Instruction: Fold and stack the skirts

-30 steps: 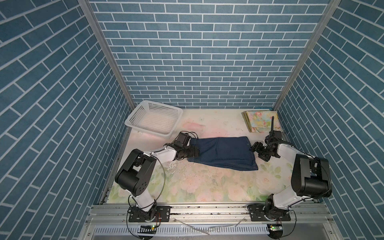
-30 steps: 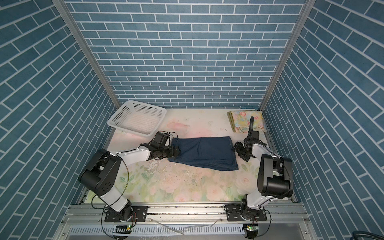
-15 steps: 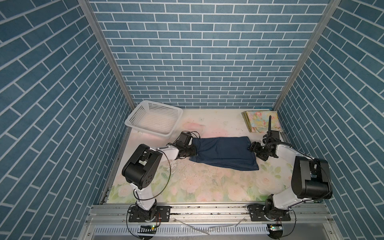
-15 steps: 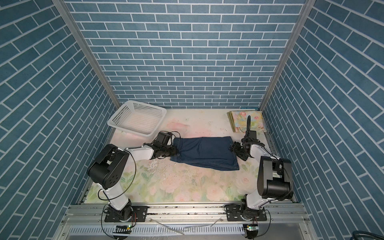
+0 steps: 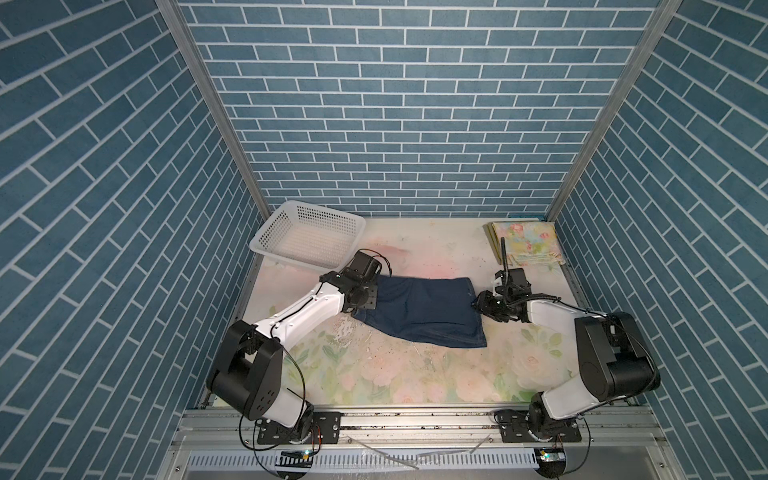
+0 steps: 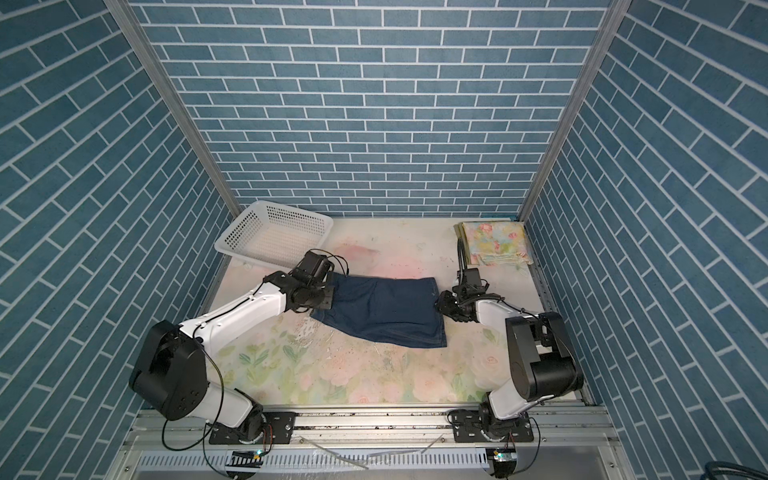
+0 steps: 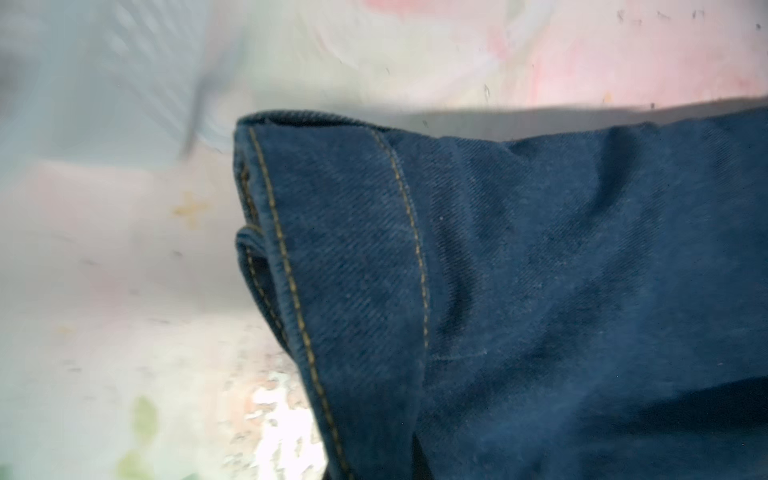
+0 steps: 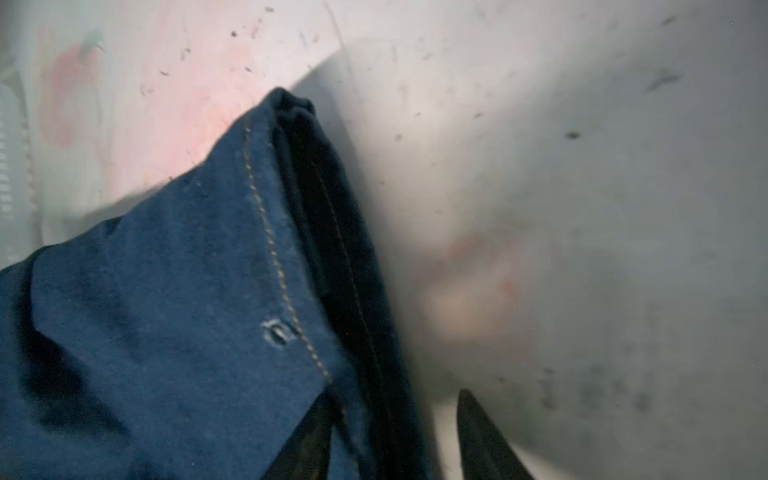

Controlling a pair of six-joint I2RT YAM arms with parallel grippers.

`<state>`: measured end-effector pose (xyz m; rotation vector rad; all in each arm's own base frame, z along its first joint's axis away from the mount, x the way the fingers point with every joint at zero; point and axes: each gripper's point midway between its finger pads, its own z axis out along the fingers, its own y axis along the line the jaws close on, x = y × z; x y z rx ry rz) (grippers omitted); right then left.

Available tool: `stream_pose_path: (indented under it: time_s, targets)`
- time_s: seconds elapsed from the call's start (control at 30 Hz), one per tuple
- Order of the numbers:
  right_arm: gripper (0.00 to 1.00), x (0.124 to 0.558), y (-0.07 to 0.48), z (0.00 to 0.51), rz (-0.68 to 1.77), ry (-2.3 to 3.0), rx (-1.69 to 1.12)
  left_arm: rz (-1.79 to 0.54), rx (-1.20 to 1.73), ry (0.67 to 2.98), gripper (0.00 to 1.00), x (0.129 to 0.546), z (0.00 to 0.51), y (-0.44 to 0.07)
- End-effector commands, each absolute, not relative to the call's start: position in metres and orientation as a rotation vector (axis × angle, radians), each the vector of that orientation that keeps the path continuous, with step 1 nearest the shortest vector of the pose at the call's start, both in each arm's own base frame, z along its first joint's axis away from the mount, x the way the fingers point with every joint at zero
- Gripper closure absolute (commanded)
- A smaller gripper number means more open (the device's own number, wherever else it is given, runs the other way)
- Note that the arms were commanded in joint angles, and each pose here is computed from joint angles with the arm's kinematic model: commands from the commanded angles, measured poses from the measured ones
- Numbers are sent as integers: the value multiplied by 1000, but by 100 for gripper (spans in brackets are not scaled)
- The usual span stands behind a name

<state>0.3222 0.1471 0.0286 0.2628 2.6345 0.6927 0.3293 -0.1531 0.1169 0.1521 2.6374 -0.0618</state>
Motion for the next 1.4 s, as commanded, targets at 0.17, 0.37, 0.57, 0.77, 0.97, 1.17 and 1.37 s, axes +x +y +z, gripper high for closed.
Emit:
stream_pose_path:
  time_s: [0.17,0.37,0.57,0.77,0.97,1.17,1.37]
  targets:
    - [80,309,194,-3,802,2561,425,242,340,2583,100,328,160,-155]
    - [83,314,223,-6,877,2499,423,156,480,2563,100,319,159,-221]
    - [84,311,231,-7,916,2451,443,-36,558,2584,100,311,141,-295]
    - [83,304,219,-6,890,2405,468,-303,517,2622,100,313,123,-350]
    - [80,300,212,-15,864,2399,483,-446,465,2647,92,319,107,-382]
    - [58,287,189,-16,803,2377,518,-529,462,2652,13,318,107,-392]
    - [45,278,150,0,682,2375,538,-653,417,2494,0,335,188,-377]
